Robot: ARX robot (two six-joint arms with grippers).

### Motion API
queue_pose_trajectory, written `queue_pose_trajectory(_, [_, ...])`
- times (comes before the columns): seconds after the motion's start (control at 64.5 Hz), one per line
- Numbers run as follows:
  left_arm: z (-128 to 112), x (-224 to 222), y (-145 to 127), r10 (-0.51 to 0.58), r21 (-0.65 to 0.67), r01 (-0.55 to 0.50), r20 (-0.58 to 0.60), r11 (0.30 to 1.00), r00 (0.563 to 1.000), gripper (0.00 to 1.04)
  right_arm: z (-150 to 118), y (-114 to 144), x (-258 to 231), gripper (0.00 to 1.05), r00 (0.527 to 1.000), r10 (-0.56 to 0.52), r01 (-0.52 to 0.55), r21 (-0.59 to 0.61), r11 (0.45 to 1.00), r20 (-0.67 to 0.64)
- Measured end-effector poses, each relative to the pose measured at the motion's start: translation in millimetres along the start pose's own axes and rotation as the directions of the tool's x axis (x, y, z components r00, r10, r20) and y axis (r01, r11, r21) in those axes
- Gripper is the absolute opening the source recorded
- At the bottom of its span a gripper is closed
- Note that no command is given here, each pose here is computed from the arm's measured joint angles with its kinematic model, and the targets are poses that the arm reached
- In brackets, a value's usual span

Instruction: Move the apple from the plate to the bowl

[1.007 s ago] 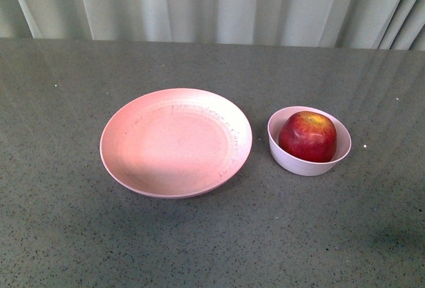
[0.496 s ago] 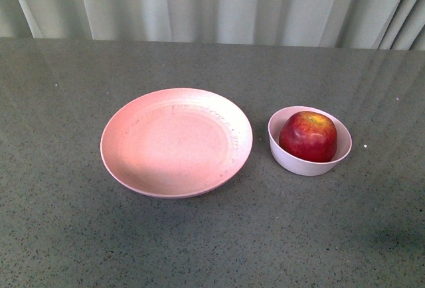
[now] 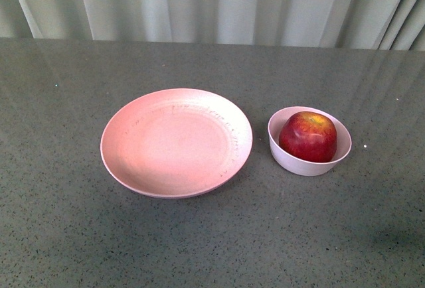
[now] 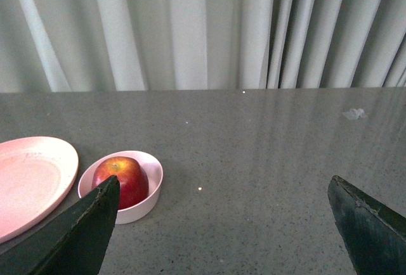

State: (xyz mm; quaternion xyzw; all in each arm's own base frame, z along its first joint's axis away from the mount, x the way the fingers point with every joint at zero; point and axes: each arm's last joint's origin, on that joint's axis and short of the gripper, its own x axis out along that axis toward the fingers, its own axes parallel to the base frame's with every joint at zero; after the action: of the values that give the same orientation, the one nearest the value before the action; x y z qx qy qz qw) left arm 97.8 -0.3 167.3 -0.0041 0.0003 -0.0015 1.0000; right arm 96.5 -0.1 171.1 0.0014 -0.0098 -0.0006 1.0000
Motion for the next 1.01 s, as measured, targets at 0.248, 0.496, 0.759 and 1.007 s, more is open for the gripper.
queue_pose_trajectory(0.248, [0.0, 0.0, 0.0, 0.0, 0.0, 0.0, 0.0, 1.0, 1.0, 0.4, 0.0, 0.0, 0.0, 0.96, 1.0, 0.0, 0.0, 0.0, 1.0, 0.0])
queue_pose_trajectory(0.496, [0.0, 0.0, 0.0, 0.0, 0.0, 0.0, 0.0, 1.0, 1.0, 0.85, 0.0, 0.0, 0.0, 0.96, 1.0, 0.0, 0.0, 0.0, 1.0, 0.0])
queue_pose_trajectory(0.759, [0.0, 0.0, 0.0, 0.0, 0.002, 0.0, 0.0, 1.0, 1.0, 0.96, 0.0, 0.0, 0.0, 0.96, 1.0, 0.0, 0.0, 0.0, 1.0, 0.0])
queue_pose_trajectory(1.007, [0.0, 0.0, 0.0, 0.0, 0.002, 0.0, 0.0, 1.0, 1.0, 0.96, 0.0, 0.0, 0.0, 0.96, 1.0, 0.0, 0.0, 0.0, 1.0, 0.0])
